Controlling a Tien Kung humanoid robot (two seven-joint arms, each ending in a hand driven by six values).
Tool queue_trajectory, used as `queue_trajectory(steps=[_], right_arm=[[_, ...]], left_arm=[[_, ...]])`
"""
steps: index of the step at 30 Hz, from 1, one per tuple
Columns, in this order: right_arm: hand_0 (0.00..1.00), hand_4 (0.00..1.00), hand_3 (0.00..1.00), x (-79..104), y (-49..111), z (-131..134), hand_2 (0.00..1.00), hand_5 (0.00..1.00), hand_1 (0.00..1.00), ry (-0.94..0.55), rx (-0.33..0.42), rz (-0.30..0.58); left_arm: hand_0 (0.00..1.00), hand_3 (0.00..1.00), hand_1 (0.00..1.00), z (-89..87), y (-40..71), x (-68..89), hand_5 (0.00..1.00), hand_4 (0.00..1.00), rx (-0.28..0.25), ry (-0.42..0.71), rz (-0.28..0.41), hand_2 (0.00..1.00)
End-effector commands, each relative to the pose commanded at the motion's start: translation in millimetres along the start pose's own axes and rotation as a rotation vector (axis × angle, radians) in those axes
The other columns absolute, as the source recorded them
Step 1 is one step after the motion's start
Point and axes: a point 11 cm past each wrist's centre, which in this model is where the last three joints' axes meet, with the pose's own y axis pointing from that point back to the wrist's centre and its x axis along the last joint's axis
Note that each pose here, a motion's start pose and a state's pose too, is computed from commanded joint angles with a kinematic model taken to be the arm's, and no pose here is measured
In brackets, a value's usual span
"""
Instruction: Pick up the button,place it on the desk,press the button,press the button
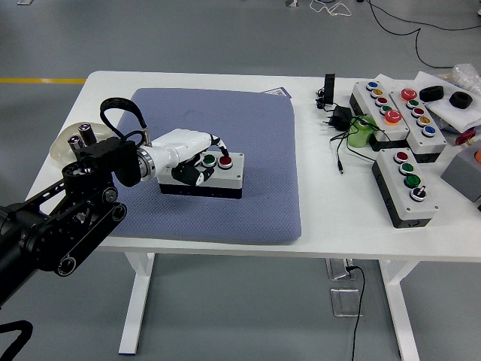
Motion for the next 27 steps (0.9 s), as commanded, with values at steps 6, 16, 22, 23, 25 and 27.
queue_trajectory(steps=[6, 16, 22, 23, 25, 27], right_arm=[[0.645, 0.236, 0.632, -0.2, 0.1, -0.5, 0.557, 0.253, 0.531, 0.000, 0.001, 0.000], [0.645, 0.236, 0.632, 0.3, 0.1, -1.5, 0.557, 0.252, 0.530, -0.001, 0.003, 0.000], [0.645, 0.236, 0.631, 0.3, 0.1, -1.8, 0.557, 0.252, 0.530, 0.000, 0.003, 0.000], [0.645, 0.236, 0.631, 0.5, 0.1, -1.8, 0.557, 0.252, 0.530, 0.000, 0.003, 0.000], [0.645, 0.236, 0.631, 0.7, 0.0, -1.8, 0.557, 0.252, 0.530, 0.000, 0.003, 0.001], [0.645, 0.235, 0.632, 0.9, 0.0, -1.8, 0.555, 0.254, 0.530, 0.000, 0.003, 0.001]], left_arm=[[0.010, 0.737, 0.002, -1.2, -0.5, -9.4, 0.002, 0.523, 0.008, -0.015, -0.034, 0.045], [0.011, 0.737, 0.002, -3.1, -0.2, -7.1, 0.002, 0.522, 0.015, -0.015, -0.029, 0.046], [0.011, 0.747, 0.002, 2.5, 7.7, 20.1, 0.002, 0.527, -0.016, 0.034, 0.084, 0.048], [0.011, 0.747, 0.002, 2.6, 9.9, 27.2, 0.002, 0.527, -0.019, 0.049, 0.118, 0.048], [0.011, 0.747, 0.002, -0.4, 13.9, 40.0, 0.002, 0.527, -0.016, 0.084, 0.185, 0.048], [0.002, 0.796, 0.024, -8.1, 17.4, 50.9, 0.381, 0.715, -0.005, 0.151, 0.264, 0.106]])
